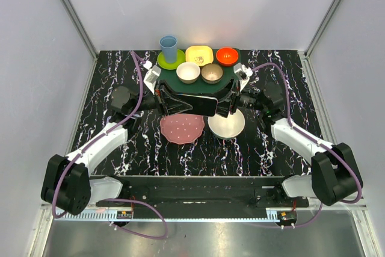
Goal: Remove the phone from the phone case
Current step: Remove the phone case from the phone.
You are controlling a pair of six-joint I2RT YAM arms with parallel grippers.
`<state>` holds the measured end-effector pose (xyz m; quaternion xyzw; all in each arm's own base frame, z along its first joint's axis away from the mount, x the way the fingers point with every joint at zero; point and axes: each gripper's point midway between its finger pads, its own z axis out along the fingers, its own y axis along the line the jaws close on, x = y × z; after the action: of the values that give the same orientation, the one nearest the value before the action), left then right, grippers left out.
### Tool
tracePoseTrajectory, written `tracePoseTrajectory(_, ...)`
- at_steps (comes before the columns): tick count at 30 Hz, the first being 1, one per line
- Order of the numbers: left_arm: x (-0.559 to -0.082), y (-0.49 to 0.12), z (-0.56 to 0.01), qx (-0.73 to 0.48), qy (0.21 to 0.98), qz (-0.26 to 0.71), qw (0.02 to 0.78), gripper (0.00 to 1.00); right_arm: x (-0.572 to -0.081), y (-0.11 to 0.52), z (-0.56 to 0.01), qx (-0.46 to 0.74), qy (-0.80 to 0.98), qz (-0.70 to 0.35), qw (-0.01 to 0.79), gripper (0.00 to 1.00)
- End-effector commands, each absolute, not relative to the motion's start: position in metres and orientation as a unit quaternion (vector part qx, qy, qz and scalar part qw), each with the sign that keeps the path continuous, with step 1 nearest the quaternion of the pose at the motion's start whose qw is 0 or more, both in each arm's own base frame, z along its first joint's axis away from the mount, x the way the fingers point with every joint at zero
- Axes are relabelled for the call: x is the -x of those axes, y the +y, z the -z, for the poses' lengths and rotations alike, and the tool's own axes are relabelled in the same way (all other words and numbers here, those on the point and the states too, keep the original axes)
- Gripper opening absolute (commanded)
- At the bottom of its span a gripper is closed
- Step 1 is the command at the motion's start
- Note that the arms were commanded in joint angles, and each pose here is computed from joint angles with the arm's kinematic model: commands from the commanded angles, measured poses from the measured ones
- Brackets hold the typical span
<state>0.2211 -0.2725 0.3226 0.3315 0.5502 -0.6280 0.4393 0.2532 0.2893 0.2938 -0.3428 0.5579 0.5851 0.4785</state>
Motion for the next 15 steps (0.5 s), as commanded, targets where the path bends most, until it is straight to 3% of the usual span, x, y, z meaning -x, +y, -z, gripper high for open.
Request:
tracePoseTrajectory(1, -0.2501, -0.2769, -0.3449, -0.284, 0.539, 0.605, 0.513, 0.00, -0.2228, 0.3108, -0.3043, 0.392, 0.511, -0.604, 0.470, 0.60)
tracePoseTrajectory(9, -0.2505, -0.2781, -0.3426, -0.283, 0.541, 0.606, 0.511, 0.00, -0.2173, 0.3168, -0.3051, 0.397, 0.504, -0.612, 0.462, 0.59)
tracePoseTrajectory(15, -0.2521, -0.2795, -0.3393, -0.280, 0.545, 0.606, 0.508, 0.00, -0.2160, 0.3179, -0.3082, 0.391, 0.502, -0.620, 0.459, 0.42)
